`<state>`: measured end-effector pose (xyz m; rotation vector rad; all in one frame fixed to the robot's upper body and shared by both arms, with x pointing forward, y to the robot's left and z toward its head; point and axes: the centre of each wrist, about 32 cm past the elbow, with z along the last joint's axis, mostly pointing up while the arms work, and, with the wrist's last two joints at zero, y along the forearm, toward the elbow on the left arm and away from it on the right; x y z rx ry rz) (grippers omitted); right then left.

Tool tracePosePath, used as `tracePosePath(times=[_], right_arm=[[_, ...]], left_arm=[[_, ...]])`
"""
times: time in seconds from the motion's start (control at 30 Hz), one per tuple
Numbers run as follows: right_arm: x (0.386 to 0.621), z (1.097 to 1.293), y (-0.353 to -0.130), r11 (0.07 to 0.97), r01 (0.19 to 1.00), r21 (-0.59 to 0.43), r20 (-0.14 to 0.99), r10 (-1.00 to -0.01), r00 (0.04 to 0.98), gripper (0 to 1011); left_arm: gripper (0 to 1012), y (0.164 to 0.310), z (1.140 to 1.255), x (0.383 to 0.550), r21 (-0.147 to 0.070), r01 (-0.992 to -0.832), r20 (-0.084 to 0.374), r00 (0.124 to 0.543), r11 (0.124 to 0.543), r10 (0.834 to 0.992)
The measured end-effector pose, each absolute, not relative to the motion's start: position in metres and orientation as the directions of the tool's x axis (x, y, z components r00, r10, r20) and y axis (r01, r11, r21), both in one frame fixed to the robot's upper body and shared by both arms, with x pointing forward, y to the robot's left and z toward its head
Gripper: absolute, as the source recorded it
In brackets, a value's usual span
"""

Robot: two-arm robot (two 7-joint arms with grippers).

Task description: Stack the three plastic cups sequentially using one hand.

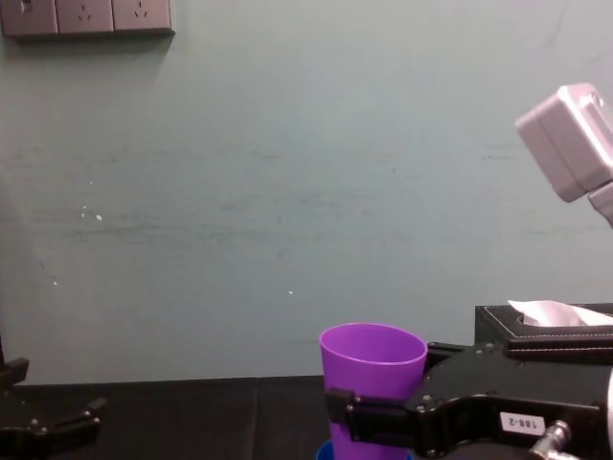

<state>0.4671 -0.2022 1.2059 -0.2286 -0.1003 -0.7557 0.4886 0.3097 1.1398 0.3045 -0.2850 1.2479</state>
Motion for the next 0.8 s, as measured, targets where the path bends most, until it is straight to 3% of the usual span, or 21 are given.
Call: tracePosePath(times=[0.8], right_arm=[[0.471,1.194,-0.200,0.700,0.693,-0.171,0.179,-0.669,0.721,742]], left_arm=[[1010,0.310,1.140,0.489,0.070,-0.955,0.374,0.292,0.287,0.880]])
